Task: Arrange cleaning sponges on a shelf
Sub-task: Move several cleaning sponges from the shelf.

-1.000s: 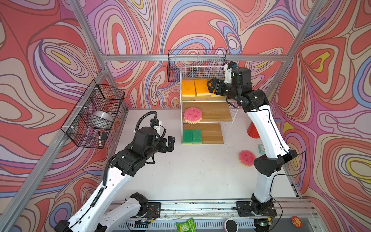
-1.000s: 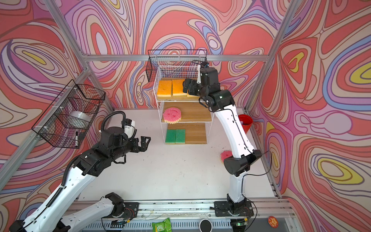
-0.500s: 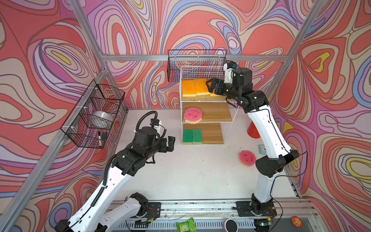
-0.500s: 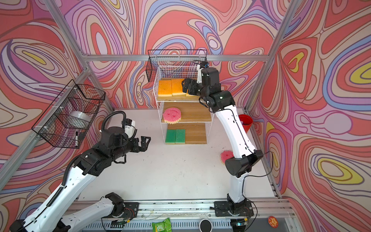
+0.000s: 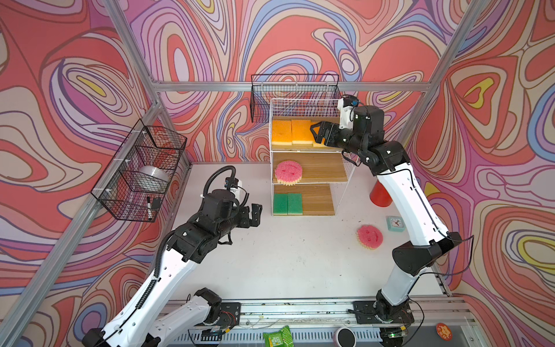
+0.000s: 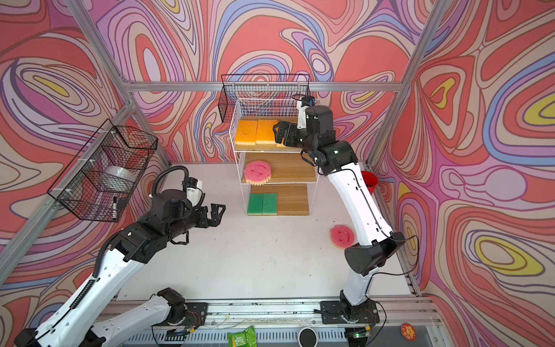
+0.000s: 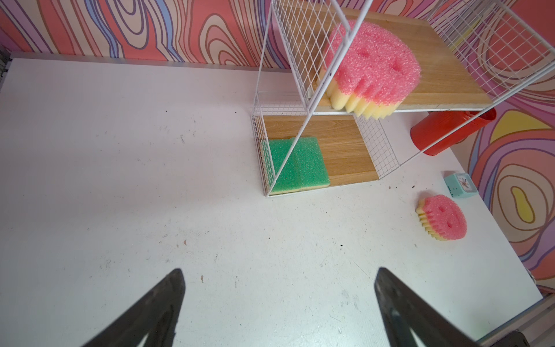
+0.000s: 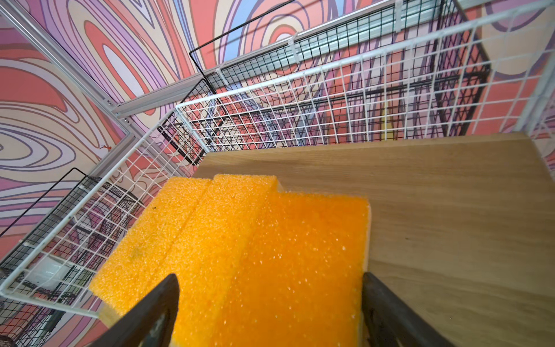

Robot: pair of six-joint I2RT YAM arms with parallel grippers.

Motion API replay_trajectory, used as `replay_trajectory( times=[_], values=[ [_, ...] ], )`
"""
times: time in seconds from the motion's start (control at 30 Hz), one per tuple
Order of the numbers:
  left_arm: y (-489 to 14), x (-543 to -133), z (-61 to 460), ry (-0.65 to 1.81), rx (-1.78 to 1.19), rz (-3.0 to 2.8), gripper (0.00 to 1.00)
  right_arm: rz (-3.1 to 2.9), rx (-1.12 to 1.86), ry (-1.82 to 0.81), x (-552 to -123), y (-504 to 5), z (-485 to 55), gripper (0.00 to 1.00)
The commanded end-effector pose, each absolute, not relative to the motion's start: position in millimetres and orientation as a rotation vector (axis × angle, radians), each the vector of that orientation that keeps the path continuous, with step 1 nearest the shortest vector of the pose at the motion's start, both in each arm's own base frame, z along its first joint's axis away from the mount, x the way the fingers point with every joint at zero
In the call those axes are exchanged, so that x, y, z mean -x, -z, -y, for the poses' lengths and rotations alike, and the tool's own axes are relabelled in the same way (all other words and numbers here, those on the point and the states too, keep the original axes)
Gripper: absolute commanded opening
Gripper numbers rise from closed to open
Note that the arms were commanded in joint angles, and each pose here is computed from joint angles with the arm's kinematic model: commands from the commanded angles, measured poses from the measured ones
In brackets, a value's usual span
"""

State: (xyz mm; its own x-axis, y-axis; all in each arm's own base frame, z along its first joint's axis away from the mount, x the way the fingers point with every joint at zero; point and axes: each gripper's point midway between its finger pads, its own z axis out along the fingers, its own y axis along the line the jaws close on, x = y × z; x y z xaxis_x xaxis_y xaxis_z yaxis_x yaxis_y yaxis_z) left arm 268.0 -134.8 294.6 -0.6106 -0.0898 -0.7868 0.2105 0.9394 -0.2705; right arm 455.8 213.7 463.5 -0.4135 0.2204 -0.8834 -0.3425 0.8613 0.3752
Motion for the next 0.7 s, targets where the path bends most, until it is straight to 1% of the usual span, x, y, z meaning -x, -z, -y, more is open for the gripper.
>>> replay_trajectory(
  times=[0.0, 0.3, 0.67],
  values=[
    [-289, -269, 133, 0.392, -0.1, -2.201, 1.0, -1.994, 0.103, -0.638, -442, -440, -218, 0.96],
    [-288, -269, 133, 0.391, -0.095, -2.205, 1.0, -1.989, 0.093, -0.581, -444, -444, -212, 0.98],
    [-292, -269, 132, 0.384, -0.1, -2.197, 1.0, -1.925, 0.104, -0.54, -439, -468, -202, 0.98]
  ],
)
